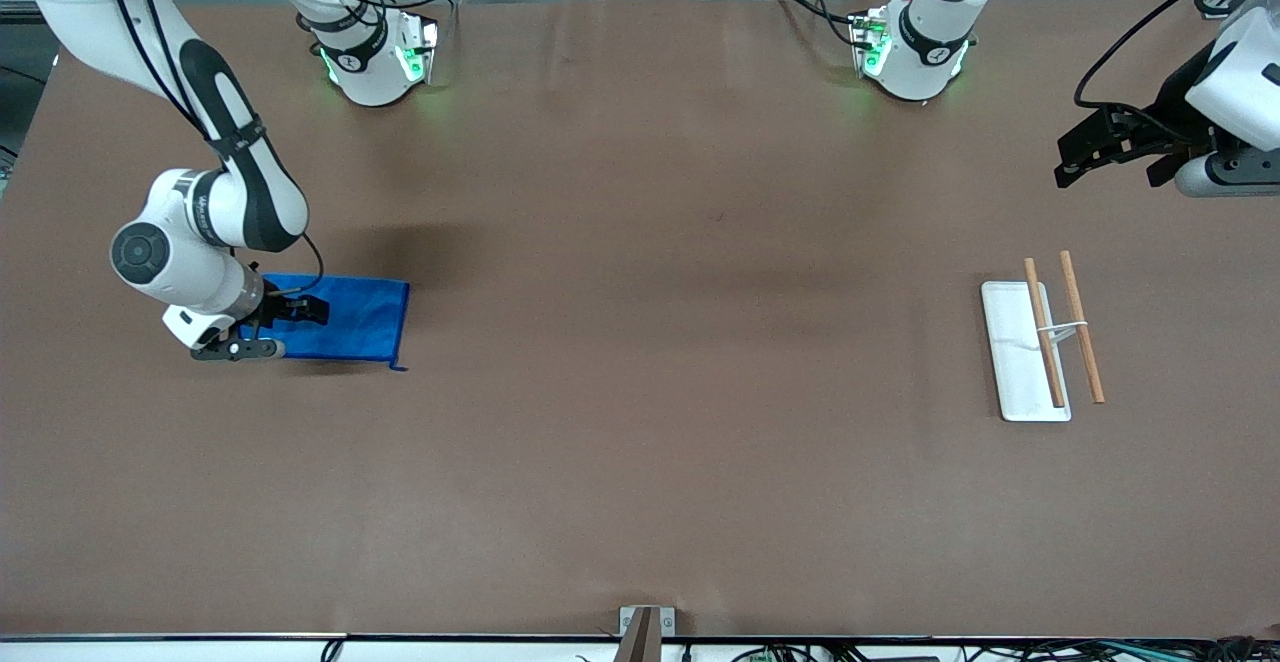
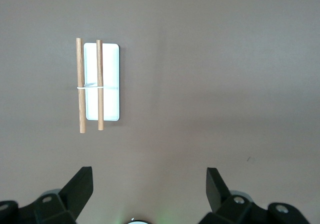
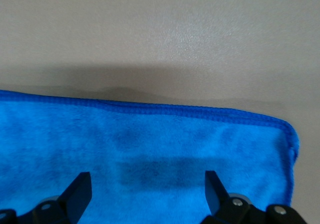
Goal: Right arm passes towel to left arm to hang
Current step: 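Grasp the blue towel edge with the right gripper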
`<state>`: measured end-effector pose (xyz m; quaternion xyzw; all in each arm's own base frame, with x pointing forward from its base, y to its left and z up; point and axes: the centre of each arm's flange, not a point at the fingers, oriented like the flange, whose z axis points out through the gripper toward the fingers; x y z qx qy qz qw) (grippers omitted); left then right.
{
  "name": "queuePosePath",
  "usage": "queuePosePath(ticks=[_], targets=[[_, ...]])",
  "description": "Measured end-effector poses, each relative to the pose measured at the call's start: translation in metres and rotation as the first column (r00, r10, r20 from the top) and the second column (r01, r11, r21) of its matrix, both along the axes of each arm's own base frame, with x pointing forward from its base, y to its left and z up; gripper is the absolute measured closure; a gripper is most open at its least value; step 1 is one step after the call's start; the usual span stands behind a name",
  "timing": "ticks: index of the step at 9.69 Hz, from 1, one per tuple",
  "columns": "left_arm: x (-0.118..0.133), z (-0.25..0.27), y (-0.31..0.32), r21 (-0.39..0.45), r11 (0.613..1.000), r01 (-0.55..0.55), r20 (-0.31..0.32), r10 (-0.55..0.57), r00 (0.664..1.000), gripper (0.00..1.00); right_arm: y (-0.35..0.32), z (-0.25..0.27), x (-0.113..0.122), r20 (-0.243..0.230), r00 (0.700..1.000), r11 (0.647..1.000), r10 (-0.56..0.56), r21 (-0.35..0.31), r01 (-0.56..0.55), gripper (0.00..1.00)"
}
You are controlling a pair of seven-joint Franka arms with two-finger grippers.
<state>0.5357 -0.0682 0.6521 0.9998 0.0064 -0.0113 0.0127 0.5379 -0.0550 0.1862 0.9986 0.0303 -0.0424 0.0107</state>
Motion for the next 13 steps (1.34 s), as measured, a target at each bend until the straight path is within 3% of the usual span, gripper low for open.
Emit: queuePosePath(ticks=[3, 4, 7, 9, 11, 13], targets=[[0.001, -0.006, 0.0, 0.001, 1.0, 0.001, -0.012, -0.001, 1.0, 0.0, -0.001, -0.005, -0.001, -0.002, 1.0, 1.0, 0.006, 0.0, -0.006, 0.12], [0.001, -0.006, 0.0, 0.001, 1.0, 0.001, -0.014, -0.001, 1.0, 0.0, -0.001, -0.008, -0.001, -0.007, 1.0, 1.0, 0.007, 0.001, -0.007, 0.22], [0.001, -0.007, -0.001, 0.001, 1.0, 0.001, -0.014, -0.001, 1.0, 0.0, 0.0, -0.017, -0.004, -0.024, 1.0, 1.0, 0.009, 0.002, -0.009, 0.25], [0.001, -0.007, -0.001, 0.002, 1.0, 0.002, -0.015, -0.002, 1.0, 0.0, 0.0, -0.012, -0.003, -0.016, 1.0, 1.0, 0.009, 0.002, -0.009, 0.54], [0.0, -0.01, -0.003, 0.003, 1.0, 0.007, -0.024, -0.007, 1.0, 0.0, 0.001, -0.011, -0.002, -0.021, 1.0, 1.0, 0.01, 0.004, -0.01, 0.67], [-0.002, -0.012, -0.01, 0.004, 1.0, 0.024, -0.036, -0.024, 0.999, 0.0, 0.005, -0.001, 0.005, -0.1, 0.995, 1.0, 0.01, 0.017, -0.009, 0.95]])
